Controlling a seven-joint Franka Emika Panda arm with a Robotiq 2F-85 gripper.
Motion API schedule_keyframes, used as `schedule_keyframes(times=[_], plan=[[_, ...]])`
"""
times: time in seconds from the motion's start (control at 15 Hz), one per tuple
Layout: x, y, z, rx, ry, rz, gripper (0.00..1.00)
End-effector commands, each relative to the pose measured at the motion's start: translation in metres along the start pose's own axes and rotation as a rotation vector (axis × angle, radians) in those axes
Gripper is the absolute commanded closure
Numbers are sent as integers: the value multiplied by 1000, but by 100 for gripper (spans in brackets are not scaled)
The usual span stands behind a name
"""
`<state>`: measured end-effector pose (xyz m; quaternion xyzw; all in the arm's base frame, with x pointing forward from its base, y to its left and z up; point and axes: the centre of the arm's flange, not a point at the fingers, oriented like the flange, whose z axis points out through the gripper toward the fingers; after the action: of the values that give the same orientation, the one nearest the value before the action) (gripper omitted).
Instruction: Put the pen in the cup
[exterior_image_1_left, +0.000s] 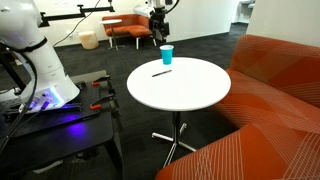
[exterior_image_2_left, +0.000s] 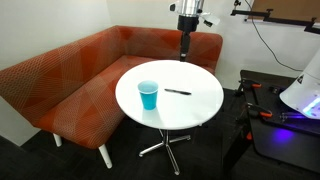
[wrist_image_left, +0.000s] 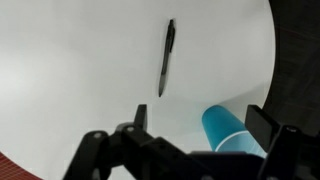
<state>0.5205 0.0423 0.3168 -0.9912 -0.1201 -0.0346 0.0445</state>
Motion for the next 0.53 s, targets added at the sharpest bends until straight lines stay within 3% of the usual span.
schedule_keyframes(times=[0.0, 0.47], plan=[[12, -13, 19, -37, -44, 37, 0], [10, -18, 64, -59, -30, 25, 0]])
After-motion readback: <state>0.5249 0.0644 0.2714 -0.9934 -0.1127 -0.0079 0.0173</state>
